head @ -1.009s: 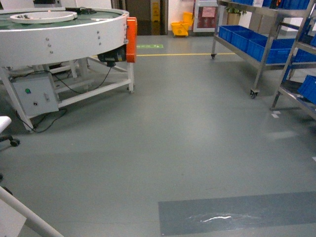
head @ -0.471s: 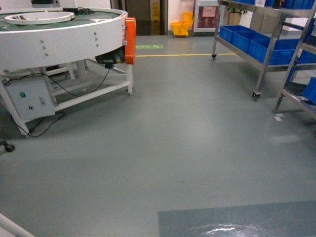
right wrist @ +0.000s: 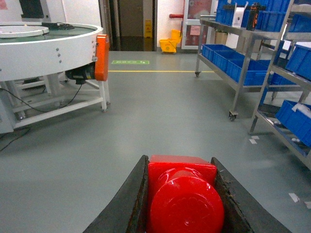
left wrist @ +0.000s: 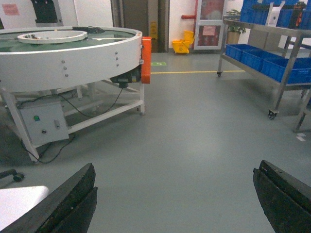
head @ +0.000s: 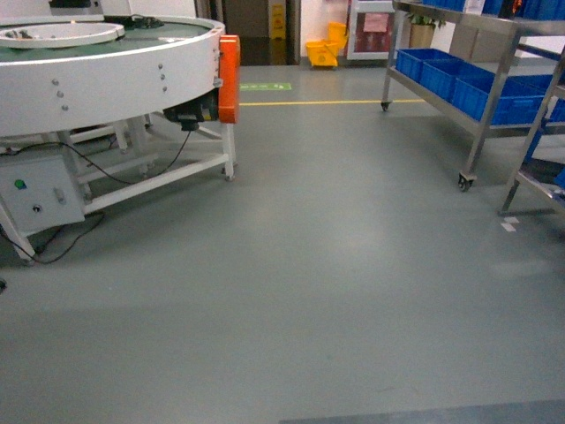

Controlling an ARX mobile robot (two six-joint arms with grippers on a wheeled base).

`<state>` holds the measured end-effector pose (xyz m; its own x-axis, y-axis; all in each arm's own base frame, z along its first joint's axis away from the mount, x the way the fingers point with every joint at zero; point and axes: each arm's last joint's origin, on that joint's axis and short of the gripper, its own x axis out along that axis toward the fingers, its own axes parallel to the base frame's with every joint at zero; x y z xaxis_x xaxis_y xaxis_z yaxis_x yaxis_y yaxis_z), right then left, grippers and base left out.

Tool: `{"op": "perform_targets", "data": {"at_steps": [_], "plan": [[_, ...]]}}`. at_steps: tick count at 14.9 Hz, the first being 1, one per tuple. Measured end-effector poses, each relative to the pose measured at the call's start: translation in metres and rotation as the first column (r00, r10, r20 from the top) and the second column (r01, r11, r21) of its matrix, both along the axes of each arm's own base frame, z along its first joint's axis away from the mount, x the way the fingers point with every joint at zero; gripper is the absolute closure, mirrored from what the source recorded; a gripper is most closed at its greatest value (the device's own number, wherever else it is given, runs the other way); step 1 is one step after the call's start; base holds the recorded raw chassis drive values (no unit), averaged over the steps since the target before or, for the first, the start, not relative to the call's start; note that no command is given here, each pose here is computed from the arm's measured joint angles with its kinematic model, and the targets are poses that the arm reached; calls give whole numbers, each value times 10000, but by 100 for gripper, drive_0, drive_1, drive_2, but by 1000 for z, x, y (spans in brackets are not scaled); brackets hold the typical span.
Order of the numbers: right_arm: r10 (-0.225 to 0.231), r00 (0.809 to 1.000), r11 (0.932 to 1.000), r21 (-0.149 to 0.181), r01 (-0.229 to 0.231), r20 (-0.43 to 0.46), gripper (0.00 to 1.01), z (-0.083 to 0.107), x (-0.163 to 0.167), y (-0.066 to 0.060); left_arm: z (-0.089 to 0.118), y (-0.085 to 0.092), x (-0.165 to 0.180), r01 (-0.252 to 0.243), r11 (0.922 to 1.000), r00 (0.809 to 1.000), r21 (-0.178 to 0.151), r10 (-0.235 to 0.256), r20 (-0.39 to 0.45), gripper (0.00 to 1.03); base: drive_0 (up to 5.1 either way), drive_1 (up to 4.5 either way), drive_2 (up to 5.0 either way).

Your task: Pick red block from blue box to shelf

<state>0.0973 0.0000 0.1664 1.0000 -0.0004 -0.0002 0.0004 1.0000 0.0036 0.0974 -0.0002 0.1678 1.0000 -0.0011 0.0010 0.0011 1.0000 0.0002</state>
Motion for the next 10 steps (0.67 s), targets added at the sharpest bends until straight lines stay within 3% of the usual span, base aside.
{"op": "perform_targets", "data": {"at_steps": [10], "plan": [[0,10000,10000,0,0,34,73,0,0,0,0,0,0,8,10000,10000,4,-8,42,5,-6,408,-420]]}}
